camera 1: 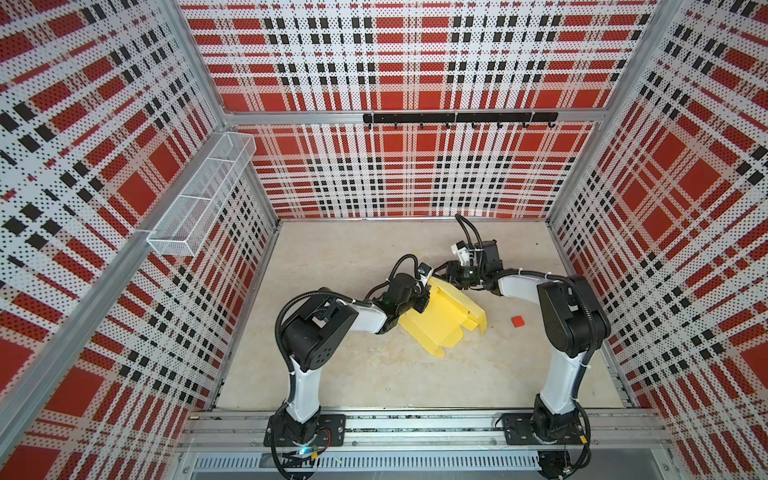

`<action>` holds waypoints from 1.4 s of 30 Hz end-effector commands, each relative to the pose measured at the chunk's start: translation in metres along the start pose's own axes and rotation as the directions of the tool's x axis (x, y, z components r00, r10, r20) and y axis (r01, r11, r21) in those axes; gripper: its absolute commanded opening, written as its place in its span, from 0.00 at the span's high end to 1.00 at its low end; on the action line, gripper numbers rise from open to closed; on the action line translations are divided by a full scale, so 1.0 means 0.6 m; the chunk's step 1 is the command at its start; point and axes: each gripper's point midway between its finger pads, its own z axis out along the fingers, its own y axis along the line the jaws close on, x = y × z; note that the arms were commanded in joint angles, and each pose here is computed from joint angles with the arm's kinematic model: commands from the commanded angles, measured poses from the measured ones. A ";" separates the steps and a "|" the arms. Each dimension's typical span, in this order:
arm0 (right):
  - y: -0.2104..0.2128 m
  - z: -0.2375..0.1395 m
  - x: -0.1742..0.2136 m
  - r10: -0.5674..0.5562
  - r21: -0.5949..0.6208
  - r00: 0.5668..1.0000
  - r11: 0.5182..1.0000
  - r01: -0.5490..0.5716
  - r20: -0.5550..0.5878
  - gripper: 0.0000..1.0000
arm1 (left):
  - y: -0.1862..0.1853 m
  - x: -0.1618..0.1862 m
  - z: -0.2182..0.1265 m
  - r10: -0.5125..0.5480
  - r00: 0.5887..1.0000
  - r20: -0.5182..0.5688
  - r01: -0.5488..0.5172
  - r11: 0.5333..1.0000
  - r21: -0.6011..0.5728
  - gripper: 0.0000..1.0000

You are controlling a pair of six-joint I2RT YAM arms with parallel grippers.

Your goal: Fold the paper box

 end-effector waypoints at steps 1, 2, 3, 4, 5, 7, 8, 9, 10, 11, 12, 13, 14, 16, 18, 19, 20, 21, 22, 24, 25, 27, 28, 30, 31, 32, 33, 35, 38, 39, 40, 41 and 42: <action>-0.009 0.010 0.007 0.000 -0.001 1.000 1.000 0.000 0.015 0.49 | -0.005 -0.008 0.013 -0.022 0.999 0.027 0.021 1.000 0.018 0.82; -0.013 0.010 0.010 0.006 0.005 1.000 1.000 -0.006 0.016 0.49 | -0.004 -0.006 0.016 -0.025 0.999 0.025 0.025 1.000 0.016 0.82; -0.015 0.010 0.012 0.011 0.006 1.000 1.000 -0.012 0.018 0.50 | -0.006 -0.006 0.017 -0.025 0.999 0.025 0.025 1.000 0.016 0.82; -0.017 0.009 0.014 0.022 0.004 1.000 1.000 -0.022 0.019 0.50 | -0.007 -0.008 0.018 -0.024 0.999 0.027 0.023 1.000 0.017 0.81; -0.012 0.009 0.017 0.027 -0.014 0.999 1.000 -0.027 0.019 0.51 | -0.011 -0.010 0.018 -0.024 0.999 0.030 0.023 0.999 0.024 0.81; -0.008 0.009 0.024 0.026 -0.025 1.000 0.999 -0.025 0.015 0.51 | -0.018 -0.009 0.022 -0.028 0.999 0.033 0.027 0.999 0.041 0.81; -0.009 0.009 0.027 0.023 -0.023 1.000 0.999 -0.022 0.012 0.51 | -0.019 -0.007 0.025 -0.037 0.999 0.035 0.035 0.998 0.047 0.81; -0.011 0.010 0.031 0.024 -0.019 1.000 1.000 -0.024 0.008 0.51 | -0.021 -0.003 0.028 -0.045 0.999 0.031 0.043 0.998 0.053 0.80; -0.014 0.009 0.033 0.033 -0.016 0.999 0.999 -0.033 0.009 0.51 | -0.023 -0.002 0.030 -0.048 0.998 0.030 0.047 0.997 0.057 0.80; -0.018 0.011 0.038 0.049 -0.016 0.999 0.999 -0.049 0.006 0.52 | -0.026 -0.003 0.030 -0.047 0.998 0.033 0.045 0.997 0.063 0.80; -0.015 0.010 0.039 0.058 -0.028 0.998 0.998 -0.058 0.008 0.53 | -0.029 -0.005 0.029 -0.043 0.998 0.040 0.040 0.997 0.072 0.80; -0.009 0.010 0.042 0.060 -0.047 0.998 0.997 -0.059 0.009 0.53 | -0.034 -0.009 0.027 -0.041 0.998 0.055 0.036 0.995 0.089 0.80; -0.004 0.009 0.044 0.058 -0.059 0.998 0.997 -0.057 0.009 0.53 | -0.036 -0.010 0.026 -0.048 0.997 0.066 0.041 0.994 0.106 0.80; -0.004 0.009 0.048 0.055 -0.055 0.998 0.997 -0.054 0.007 0.54 | -0.041 -0.008 0.028 -0.068 0.995 0.075 0.058 0.989 0.137 0.80; -0.008 0.009 0.050 0.067 -0.044 0.998 0.997 -0.067 0.013 0.54 | -0.046 -0.008 0.029 -0.072 0.994 0.081 0.058 0.985 0.162 0.80; -0.008 0.007 0.051 0.075 -0.049 0.997 0.996 -0.075 0.017 0.54 | -0.049 -0.011 0.028 -0.070 0.994 0.086 0.055 0.984 0.172 0.80; -0.003 0.008 0.051 0.080 -0.062 0.997 0.995 -0.079 0.018 0.55 | -0.053 -0.015 0.027 -0.071 0.993 0.095 0.052 0.981 0.186 0.80; 0.003 0.008 0.051 0.077 -0.074 0.997 0.994 -0.075 0.017 0.55 | -0.057 -0.017 0.026 -0.072 0.992 0.103 0.050 0.979 0.199 0.80; 0.004 0.008 0.051 0.075 -0.077 0.997 0.994 -0.073 0.017 0.55 | -0.059 -0.017 0.028 -0.079 0.991 0.108 0.055 0.976 0.212 0.80; 0.005 0.010 0.052 0.073 -0.073 0.997 0.995 -0.072 0.018 0.55 | -0.059 -0.013 0.035 -0.093 0.990 0.104 0.068 0.974 0.218 0.80; 0.004 0.011 0.052 0.077 -0.070 0.997 0.995 -0.076 0.019 0.55 | -0.058 -0.012 0.037 -0.098 0.990 0.101 0.075 0.974 0.214 0.80; 0.005 0.011 0.053 0.092 -0.078 0.996 0.993 -0.091 0.018 0.56 | -0.059 -0.015 0.038 -0.102 0.989 0.104 0.078 0.974 0.214 0.80; 0.011 0.011 0.053 0.090 -0.089 0.996 0.992 -0.088 0.018 0.56 | -0.061 -0.016 0.038 -0.106 0.989 0.103 0.082 0.973 0.216 0.80; 0.013 0.009 0.053 0.082 -0.090 0.996 0.993 -0.080 0.019 0.56 | -0.062 -0.013 0.043 -0.117 0.989 0.096 0.094 0.971 0.218 0.80; 0.011 0.009 0.053 0.082 -0.082 0.996 0.993 -0.080 0.021 0.56 | -0.061 -0.010 0.046 -0.118 0.989 0.091 0.096 0.972 0.216 0.81; 0.010 0.008 0.053 0.079 -0.077 0.997 0.994 -0.077 0.023 0.56 | -0.062 -0.007 0.047 -0.115 0.990 0.085 0.095 0.972 0.213 0.82; 0.008 0.008 0.055 0.084 -0.072 0.996 0.994 -0.082 0.022 0.56 | -0.063 -0.008 0.048 -0.106 0.991 0.084 0.087 0.974 0.207 0.84; 0.006 0.009 0.057 0.090 -0.074 0.996 0.993 -0.089 0.018 0.56 | -0.063 -0.007 0.046 -0.094 0.992 0.081 0.076 0.977 0.200 0.88; 0.006 0.008 0.057 0.086 -0.077 0.996 0.994 -0.084 0.025 0.56 | -0.064 0.000 0.049 -0.093 0.993 0.072 0.077 0.977 0.198 0.89; 0.004 0.008 0.059 0.088 -0.075 0.996 0.994 -0.086 0.026 0.56 | -0.064 0.001 0.050 -0.088 0.994 0.072 0.073 0.979 0.193 0.89; 0.001 0.009 0.060 0.096 -0.073 0.995 0.993 -0.094 0.026 0.56 | -0.064 0.000 0.049 -0.083 0.994 0.073 0.068 0.980 0.188 0.88; 0.003 0.010 0.060 0.102 -0.080 0.994 0.992 -0.100 0.026 0.56 | -0.067 -0.002 0.047 -0.076 0.994 0.073 0.062 0.981 0.186 0.83; 0.008 0.009 0.059 0.105 -0.095 0.994 0.990 -0.102 0.027 0.56 | -0.069 -0.003 0.046 -0.071 0.995 0.071 0.057 0.981 0.183 0.79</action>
